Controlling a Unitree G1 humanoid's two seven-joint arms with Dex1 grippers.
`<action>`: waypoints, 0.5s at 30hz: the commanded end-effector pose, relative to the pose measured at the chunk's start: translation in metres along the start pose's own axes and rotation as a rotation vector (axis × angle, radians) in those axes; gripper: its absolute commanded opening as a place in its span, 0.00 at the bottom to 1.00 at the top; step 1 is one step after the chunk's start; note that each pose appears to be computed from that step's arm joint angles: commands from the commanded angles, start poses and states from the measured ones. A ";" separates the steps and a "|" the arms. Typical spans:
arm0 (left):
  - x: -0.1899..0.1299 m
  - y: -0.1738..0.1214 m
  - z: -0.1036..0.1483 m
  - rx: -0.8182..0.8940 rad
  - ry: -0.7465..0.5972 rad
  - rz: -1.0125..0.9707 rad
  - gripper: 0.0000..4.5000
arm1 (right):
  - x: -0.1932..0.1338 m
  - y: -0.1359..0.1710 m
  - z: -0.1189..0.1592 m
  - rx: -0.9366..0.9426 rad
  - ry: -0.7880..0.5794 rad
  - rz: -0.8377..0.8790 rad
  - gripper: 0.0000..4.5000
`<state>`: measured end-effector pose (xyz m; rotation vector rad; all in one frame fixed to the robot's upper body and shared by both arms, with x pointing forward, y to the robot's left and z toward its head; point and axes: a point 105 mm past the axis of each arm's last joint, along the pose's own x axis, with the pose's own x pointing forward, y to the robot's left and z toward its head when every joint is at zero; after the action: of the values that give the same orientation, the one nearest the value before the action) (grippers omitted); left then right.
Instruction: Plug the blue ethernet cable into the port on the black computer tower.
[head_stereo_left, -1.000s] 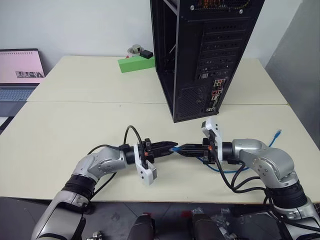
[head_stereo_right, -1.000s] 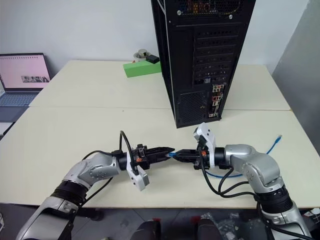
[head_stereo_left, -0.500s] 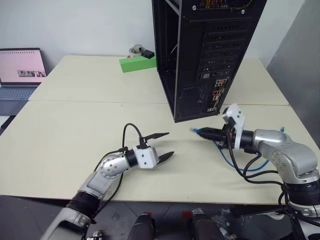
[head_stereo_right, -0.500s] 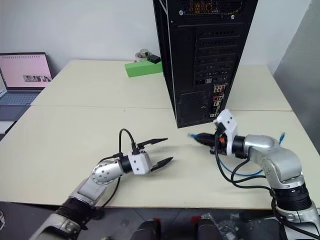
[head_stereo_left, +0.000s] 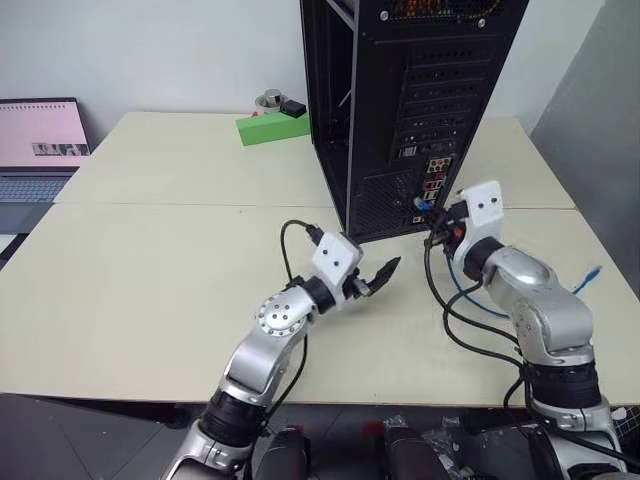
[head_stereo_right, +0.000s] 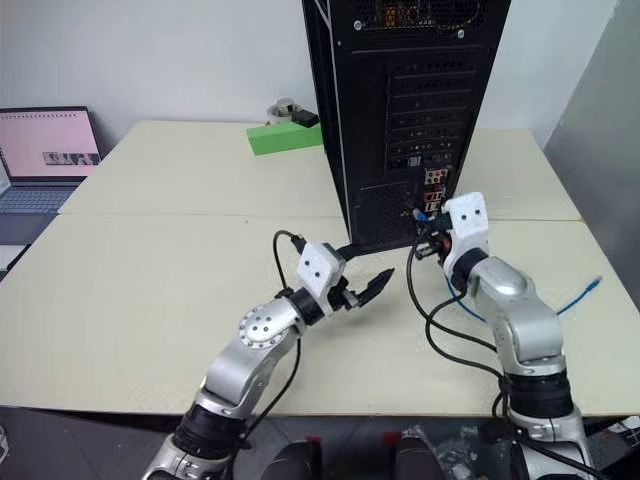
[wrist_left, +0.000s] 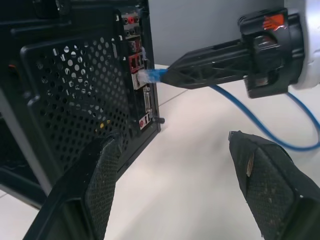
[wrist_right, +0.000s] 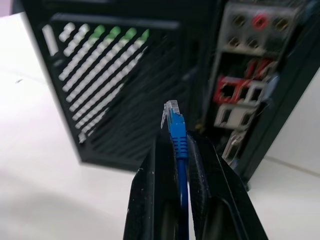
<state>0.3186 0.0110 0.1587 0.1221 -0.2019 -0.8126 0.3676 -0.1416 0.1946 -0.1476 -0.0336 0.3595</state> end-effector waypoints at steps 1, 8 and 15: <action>0.008 0.001 0.009 0.006 -0.010 0.047 0.80 | 0.002 -0.017 0.019 -0.021 -0.074 -0.095 0.00; 0.015 -0.003 0.014 0.017 -0.014 0.077 0.80 | 0.011 -0.020 0.019 -0.029 -0.079 -0.123 0.00; 0.015 0.003 0.015 0.032 -0.011 0.097 0.80 | 0.016 -0.018 0.016 -0.032 -0.076 -0.114 0.00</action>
<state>0.3275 0.0029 0.1626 0.1353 -0.1839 -0.7171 0.3885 -0.1533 0.1957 -0.1575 -0.0523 0.2451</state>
